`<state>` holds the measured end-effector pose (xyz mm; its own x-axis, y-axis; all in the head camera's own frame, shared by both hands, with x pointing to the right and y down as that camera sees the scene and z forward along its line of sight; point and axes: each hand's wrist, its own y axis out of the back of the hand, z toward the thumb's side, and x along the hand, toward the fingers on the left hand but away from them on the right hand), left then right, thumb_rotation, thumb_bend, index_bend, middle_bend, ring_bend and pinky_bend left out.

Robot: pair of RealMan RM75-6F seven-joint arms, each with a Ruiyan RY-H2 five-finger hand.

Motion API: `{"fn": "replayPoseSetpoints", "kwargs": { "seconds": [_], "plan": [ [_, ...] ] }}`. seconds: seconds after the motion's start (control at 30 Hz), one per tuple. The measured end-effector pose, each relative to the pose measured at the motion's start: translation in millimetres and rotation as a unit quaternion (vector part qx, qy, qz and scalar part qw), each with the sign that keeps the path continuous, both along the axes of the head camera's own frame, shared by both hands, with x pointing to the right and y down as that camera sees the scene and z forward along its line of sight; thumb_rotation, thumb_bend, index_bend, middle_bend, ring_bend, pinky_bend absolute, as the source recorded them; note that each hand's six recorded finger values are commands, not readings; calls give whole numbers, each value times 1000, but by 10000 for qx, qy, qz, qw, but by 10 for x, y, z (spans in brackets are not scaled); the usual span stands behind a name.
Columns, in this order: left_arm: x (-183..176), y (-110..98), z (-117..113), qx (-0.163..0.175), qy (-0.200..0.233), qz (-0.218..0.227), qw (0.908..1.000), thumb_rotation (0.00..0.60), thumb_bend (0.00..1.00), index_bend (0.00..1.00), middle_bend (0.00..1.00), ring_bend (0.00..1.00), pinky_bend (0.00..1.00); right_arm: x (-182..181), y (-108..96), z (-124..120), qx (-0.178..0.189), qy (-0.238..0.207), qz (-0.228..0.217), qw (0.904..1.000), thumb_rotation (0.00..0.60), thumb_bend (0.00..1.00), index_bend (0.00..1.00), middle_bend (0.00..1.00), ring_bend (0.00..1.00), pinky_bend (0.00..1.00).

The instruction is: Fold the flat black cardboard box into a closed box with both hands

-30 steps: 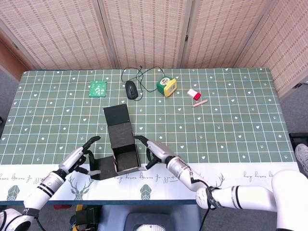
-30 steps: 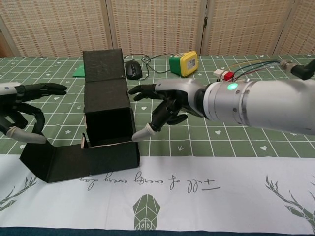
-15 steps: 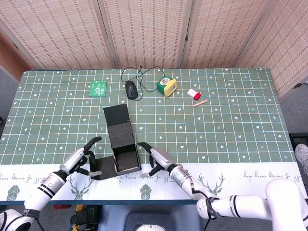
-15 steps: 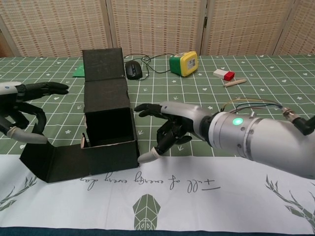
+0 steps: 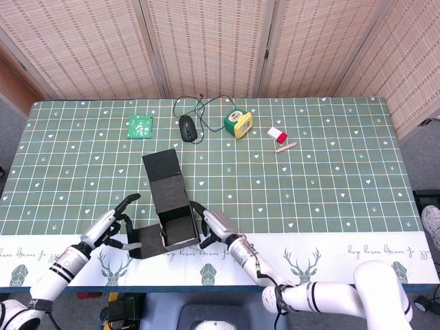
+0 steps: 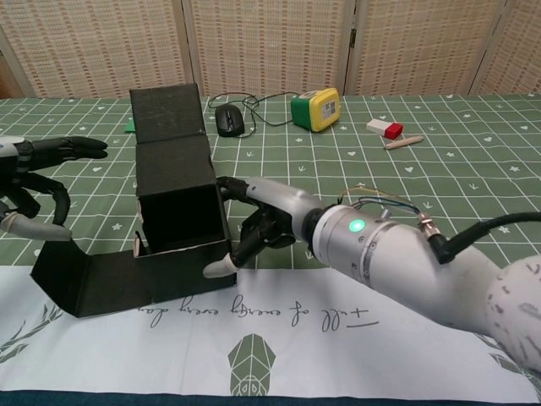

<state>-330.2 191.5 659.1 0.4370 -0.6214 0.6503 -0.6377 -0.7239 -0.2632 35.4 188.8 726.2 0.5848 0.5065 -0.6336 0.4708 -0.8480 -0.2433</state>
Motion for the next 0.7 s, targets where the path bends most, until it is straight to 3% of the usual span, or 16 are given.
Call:
{"fn": "replayPoseSetpoints", "kwargs": {
  "seconds": [0.17, 0.23, 0.5, 0.7],
  "plan": [
    [-51, -28, -10, 88, -21, -64, 9999, 600, 91, 0, 0, 521, 960, -44, -49, 41, 240, 65, 395, 9989, 600, 248, 280, 334, 760, 1000],
    [-82, -58, -20, 183, -43, -119, 9998, 600, 91, 0, 0, 528, 961, -46, -74, 33, 315, 76, 565, 9979, 600, 276, 327, 365, 770, 1000],
    [-295, -247, -106, 686, -177, -600, 9957, 600, 91, 0, 0, 548, 966, 95, -158, -98, 293, -110, 985, 9946, 600, 294, 354, 397, 779, 1000],
    [-542, -410, -187, 1084, -331, -1126, 9872, 600, 91, 0, 0, 553, 966, 331, -303, -377, 303, -548, 1505, 9866, 600, 294, 358, 401, 779, 1000]
  ]
}}
